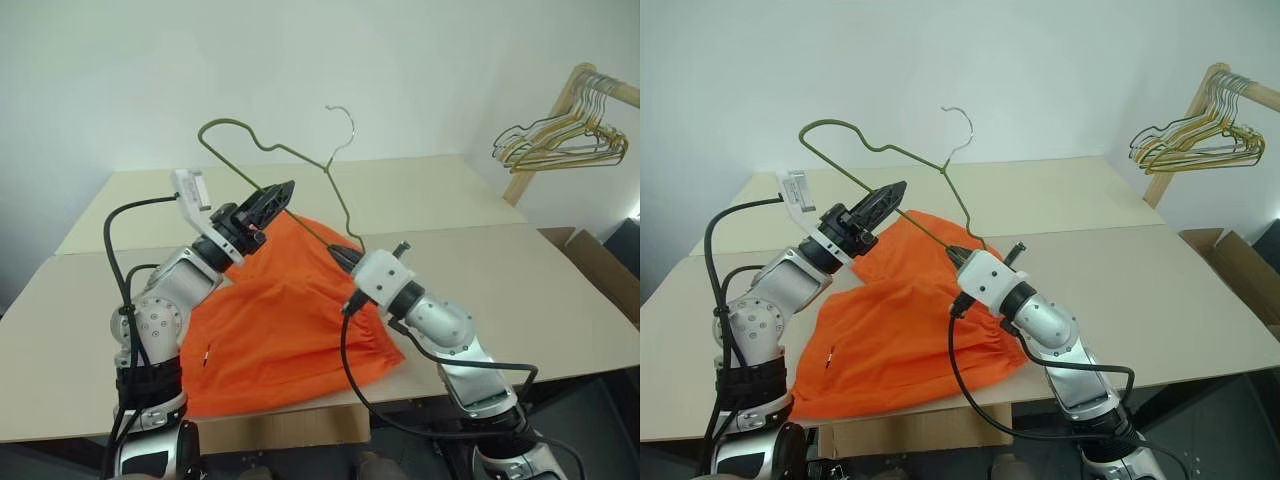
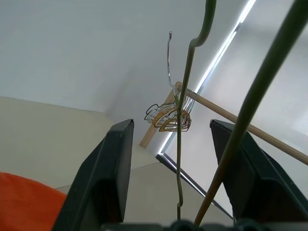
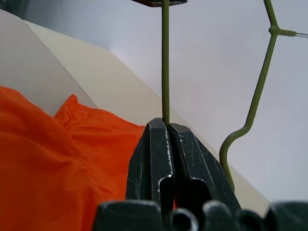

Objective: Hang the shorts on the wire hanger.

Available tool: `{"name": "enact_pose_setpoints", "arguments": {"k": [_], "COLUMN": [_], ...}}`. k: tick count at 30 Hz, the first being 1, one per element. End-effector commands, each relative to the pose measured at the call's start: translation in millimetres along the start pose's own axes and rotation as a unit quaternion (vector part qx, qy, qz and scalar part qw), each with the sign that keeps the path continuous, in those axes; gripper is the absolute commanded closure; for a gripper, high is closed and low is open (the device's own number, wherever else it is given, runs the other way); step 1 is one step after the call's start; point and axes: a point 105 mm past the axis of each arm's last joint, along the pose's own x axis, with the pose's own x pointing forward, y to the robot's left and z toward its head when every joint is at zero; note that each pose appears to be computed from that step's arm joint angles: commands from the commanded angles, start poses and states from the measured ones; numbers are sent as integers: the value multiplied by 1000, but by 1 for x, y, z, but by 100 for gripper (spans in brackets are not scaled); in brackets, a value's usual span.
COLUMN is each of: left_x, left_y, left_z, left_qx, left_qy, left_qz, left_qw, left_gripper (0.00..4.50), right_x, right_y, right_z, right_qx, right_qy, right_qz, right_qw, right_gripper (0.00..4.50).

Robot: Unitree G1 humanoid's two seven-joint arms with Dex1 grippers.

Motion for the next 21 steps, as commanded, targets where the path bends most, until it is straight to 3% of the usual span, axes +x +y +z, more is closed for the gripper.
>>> {"name": "enact_pose_setpoints", "arguments": {"k": [1, 5, 8, 11, 14, 17, 21], "left_x": [2, 4, 5, 7, 8, 10, 6], "left_y": [-8, -10, -12, -10, -4, 3, -7], "left_z": [14, 13, 11, 14, 19, 29, 49], "left_qx": [16, 16, 32, 46, 71, 87, 107], "left_qy": [-29, -30, -23, -24, -35, -43, -45], "left_qz": [-6, -5, -7, -5, -3, -2, -69], "left_qw": [999, 999, 999, 999, 997, 995, 991], "left_gripper": [328, 448, 448, 450, 450, 450, 450], "right_x": [3, 5, 6, 4, 4, -5, -25], "right_y": [-9, -10, -9, -5, -6, -11, -20], "right_z": [14, 13, 14, 18, 16, 11, -1], "right_qx": [-19, -31, -51, -110, -106, -102, 37], "right_qy": [-28, -25, -24, -39, -37, -27, 5], "right_qz": [-33, -43, -36, -15, -21, -4, 66], "right_qw": [999, 998, 998, 993, 993, 994, 997], "right_gripper": [450, 450, 450, 377, 269, 188, 45]}}
